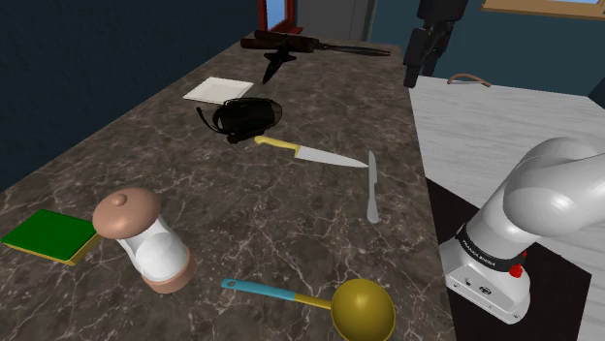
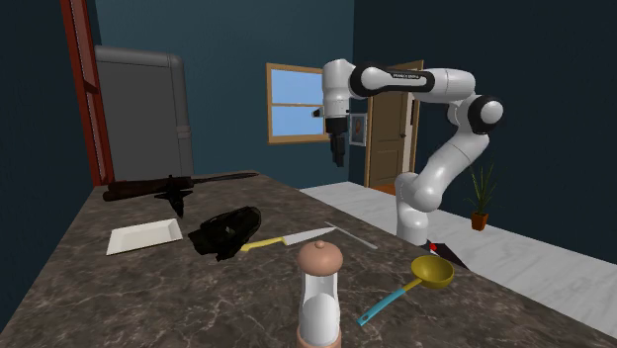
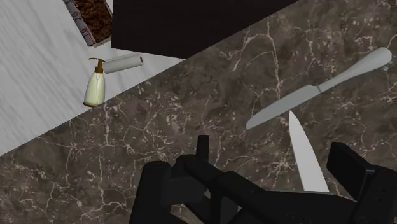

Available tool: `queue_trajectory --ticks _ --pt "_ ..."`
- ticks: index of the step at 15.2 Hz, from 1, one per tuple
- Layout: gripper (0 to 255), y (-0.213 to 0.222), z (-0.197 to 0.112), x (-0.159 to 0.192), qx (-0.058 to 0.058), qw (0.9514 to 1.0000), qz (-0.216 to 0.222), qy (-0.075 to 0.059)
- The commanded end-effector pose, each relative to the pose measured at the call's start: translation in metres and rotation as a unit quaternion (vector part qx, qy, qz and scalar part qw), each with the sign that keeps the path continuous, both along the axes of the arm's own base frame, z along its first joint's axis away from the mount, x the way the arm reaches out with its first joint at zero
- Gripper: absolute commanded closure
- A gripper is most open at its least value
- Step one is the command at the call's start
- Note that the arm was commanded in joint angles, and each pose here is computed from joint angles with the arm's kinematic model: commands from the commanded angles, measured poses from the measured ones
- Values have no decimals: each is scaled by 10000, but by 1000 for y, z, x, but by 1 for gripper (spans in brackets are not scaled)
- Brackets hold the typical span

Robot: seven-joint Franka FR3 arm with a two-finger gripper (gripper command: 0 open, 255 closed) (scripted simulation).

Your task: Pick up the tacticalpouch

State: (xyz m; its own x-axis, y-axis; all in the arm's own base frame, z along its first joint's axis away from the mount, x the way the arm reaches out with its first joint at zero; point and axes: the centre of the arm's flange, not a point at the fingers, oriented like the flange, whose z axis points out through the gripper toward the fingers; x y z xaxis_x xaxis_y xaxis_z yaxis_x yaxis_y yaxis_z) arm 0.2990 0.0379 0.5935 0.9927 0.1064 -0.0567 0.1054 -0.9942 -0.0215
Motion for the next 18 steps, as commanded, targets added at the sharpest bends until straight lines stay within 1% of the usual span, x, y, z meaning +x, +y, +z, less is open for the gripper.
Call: queue_trajectory --ticks 1,9,18 --pt "0 0 0 0 0 10000 0 0" --pt "0 82 -20 55 -64 9991 -263 -338" --pt "0 171 -40 122 -135 9958 -558 -718"
